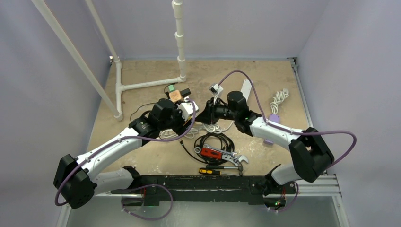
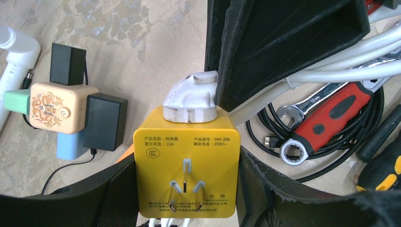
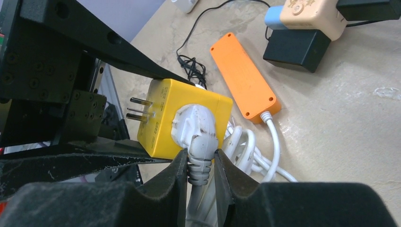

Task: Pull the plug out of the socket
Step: Remove the plug from the socket.

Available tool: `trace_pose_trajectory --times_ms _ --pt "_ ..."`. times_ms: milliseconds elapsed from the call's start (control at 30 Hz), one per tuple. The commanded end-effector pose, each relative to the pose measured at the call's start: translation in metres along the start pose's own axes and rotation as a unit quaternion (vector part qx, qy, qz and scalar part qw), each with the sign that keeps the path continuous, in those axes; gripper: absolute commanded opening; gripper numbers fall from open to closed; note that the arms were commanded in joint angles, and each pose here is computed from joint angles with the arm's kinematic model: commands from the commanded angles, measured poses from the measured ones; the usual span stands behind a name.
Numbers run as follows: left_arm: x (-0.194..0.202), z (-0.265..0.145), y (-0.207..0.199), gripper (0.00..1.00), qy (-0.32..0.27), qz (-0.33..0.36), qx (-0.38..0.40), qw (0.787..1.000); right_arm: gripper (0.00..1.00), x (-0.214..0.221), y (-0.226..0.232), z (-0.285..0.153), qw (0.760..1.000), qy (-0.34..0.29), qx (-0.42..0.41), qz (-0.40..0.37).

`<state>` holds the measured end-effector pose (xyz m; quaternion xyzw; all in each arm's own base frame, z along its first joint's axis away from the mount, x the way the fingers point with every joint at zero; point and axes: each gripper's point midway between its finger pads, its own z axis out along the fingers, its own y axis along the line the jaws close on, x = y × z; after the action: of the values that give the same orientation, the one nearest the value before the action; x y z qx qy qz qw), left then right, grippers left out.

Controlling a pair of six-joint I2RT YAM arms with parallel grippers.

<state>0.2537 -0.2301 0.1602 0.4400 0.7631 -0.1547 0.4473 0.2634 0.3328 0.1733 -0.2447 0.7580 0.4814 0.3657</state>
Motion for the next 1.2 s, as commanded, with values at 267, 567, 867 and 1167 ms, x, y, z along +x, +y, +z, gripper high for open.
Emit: trace_pose_trajectory --times_ms 267,567,867,1167 --pt "-0.052 -0.002 0.005 0.0 -0.081 0.01 -0.002 0.997 0.0 -0.026 0.037 0.001 0.998 -0.053 -0.002 -0.025" --pt "-0.052 -0.007 0.004 0.0 -0.081 0.01 -0.001 0.997 0.0 -0.016 0.036 -0.01 0.996 -0.034 -0.032 -0.082" --pt "-0.052 -0.007 0.006 0.0 -0.08 0.01 -0.004 0.997 0.0 -0.009 0.042 -0.031 0.989 -0.031 -0.096 -0.108" --pt "-0.05 -0.001 0.002 0.0 -0.075 0.006 0.008 0.997 0.0 -0.021 0.044 -0.03 0.993 -0.055 -0.066 -0.079"
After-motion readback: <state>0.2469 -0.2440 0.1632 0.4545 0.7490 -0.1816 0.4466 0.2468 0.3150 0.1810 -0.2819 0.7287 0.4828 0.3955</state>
